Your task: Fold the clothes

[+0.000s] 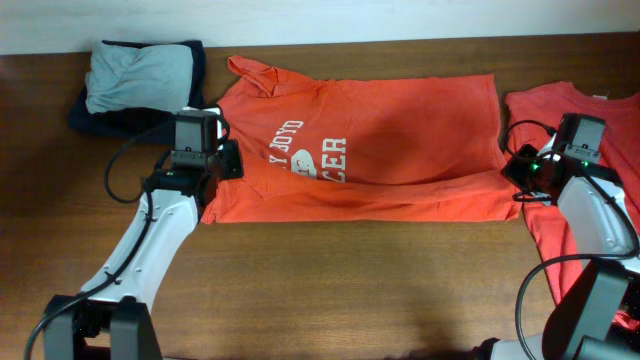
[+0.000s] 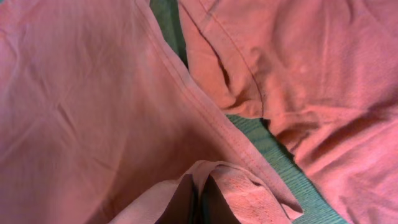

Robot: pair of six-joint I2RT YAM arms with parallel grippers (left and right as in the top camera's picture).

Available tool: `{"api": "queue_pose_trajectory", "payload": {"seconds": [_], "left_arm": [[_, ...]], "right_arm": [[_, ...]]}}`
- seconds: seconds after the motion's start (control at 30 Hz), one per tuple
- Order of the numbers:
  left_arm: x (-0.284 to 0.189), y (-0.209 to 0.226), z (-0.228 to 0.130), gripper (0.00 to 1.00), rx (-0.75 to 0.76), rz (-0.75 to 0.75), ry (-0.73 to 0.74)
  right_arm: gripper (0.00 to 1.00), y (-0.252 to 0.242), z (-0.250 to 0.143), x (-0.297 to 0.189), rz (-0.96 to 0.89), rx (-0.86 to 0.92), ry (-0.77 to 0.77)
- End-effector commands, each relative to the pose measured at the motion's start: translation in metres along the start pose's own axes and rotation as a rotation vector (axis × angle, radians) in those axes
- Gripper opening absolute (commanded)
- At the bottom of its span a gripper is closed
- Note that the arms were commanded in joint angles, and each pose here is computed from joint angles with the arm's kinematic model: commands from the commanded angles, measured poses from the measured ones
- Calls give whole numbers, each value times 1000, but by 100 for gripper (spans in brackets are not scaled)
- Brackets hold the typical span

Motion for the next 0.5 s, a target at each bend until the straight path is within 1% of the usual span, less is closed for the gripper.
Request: {"api": "queue_pose_trajectory", "payload": {"seconds": [0.0,0.17,0.33,0.47], "left_arm": [[-9,4,31,1,48,17,-72],[-11,4,40,1,53,19,-100],[-3,4,34,1,55,19,-77],[11,2,25,1,58,17,-40]], "right_arm": [[4,5,12,-2,-5,-22,-49],[4,8,16,-1,6,-25,-67],[4,9,13,7,3,-69,-55],[4,11,5,25,-4,-100,-26]]}}
Point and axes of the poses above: each gripper's point midway between its finger pads, its own x axis out along the fingers, its own y axis along the line the jaws close on, z = x × y, the point moved 1 cm from there along -x, back along the fingers, and after that the axes turned 12 degrees about x, right-handed, at the moved point
